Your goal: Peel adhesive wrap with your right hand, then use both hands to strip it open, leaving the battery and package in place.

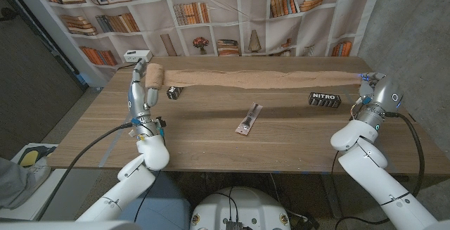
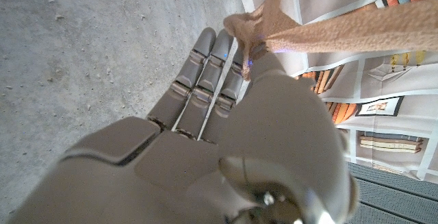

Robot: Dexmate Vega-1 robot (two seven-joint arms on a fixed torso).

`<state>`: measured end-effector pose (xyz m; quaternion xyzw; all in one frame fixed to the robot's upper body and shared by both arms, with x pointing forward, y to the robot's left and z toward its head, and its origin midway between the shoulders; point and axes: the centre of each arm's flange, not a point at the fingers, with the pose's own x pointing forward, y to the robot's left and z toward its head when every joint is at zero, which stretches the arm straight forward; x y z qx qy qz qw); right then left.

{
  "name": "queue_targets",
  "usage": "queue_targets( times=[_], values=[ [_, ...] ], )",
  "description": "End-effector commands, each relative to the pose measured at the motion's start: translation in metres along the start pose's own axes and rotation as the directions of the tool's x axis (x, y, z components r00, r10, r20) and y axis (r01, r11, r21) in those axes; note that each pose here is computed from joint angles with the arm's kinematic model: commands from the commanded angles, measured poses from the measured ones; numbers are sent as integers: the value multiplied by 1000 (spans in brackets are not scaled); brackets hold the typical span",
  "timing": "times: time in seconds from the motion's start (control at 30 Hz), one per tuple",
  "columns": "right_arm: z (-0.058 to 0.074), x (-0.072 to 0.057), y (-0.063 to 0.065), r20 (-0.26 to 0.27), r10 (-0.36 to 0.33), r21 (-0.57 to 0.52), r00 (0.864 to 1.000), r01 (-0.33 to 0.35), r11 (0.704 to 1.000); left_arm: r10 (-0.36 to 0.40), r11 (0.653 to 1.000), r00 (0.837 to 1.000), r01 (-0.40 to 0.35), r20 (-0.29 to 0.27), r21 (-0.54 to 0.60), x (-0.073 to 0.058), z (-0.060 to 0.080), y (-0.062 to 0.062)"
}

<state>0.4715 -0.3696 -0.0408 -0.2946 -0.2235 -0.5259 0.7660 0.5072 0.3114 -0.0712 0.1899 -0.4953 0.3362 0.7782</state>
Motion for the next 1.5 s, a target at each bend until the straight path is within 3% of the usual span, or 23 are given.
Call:
queue_targets(
  times=[0.03, 0.2, 0.6, 1.5],
  values=[
    [2, -7, -3, 10, 11, 39, 1000, -11, 999, -2, 1000, 1000, 2, 7, -13, -1, -1, 3],
    [10, -13, -3, 50, 14, 48, 999, -17, 999, 0, 1000, 1000, 0, 9, -21, 0, 2, 0],
    [18, -16, 4, 80, 31, 77, 996, -37, 996, -7, 999, 1000, 8, 29, -48, 0, 12, -15],
    [20, -11, 8, 87, 44, 59, 995, -49, 997, -5, 999, 1000, 6, 22, -38, -3, 11, -15]
  ],
)
